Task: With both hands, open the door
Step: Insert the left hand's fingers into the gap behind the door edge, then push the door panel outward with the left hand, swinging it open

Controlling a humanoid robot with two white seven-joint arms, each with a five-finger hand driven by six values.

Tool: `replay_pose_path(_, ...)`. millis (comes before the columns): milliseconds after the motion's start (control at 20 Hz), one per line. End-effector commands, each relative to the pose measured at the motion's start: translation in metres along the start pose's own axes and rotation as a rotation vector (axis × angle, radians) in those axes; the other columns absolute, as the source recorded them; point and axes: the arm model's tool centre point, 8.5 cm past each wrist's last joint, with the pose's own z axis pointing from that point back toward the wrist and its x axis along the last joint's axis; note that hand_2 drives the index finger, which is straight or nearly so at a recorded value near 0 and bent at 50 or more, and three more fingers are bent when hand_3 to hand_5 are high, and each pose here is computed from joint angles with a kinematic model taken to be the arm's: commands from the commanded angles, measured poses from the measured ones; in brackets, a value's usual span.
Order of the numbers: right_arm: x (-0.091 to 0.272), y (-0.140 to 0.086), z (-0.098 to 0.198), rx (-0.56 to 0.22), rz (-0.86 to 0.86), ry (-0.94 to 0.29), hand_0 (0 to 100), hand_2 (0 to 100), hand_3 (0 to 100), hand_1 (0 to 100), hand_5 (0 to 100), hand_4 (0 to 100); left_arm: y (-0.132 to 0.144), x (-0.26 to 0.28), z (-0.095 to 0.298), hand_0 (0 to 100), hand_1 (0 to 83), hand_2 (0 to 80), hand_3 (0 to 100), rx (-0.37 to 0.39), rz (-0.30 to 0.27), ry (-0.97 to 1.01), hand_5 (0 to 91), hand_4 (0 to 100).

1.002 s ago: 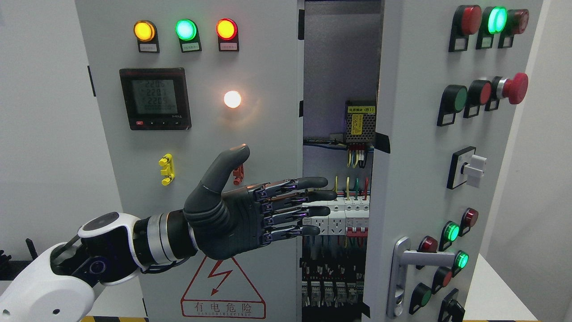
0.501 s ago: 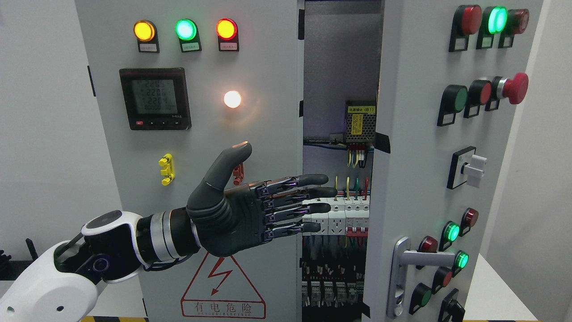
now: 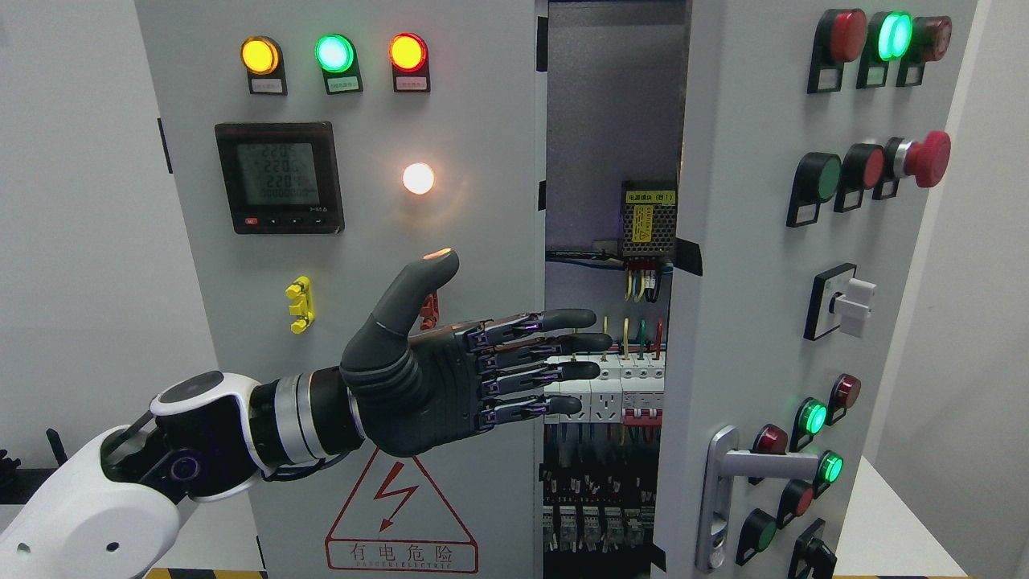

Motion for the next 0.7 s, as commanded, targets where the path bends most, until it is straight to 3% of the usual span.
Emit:
replay_pose_path(0, 0.000, 0.000, 0.000, 0.000, 0.000, 0.001, 0, 0, 0, 0, 0, 0, -0.002, -0.002, -0.025, 0, 0.0, 0.0, 0, -0.049, 0.033, -0.006, 0.0, 4)
replay_pose_path(250, 0.000, 0.000, 0.000, 0.000, 0.000, -0.001, 0, 0, 0, 0, 0, 0, -0.011, 0.019, -0.056, 0, 0.0, 0.0, 0, -0.108, 0.031, 0.015, 0.0, 4)
replay_pose_path(651, 0.000, 0.000, 0.000, 0.000, 0.000, -0.001, 0, 0, 0, 0, 0, 0, -0.007, 0.026, -0.086, 0, 0.0, 0.0, 0, -0.136, 0.074, 0.001, 0.0, 4)
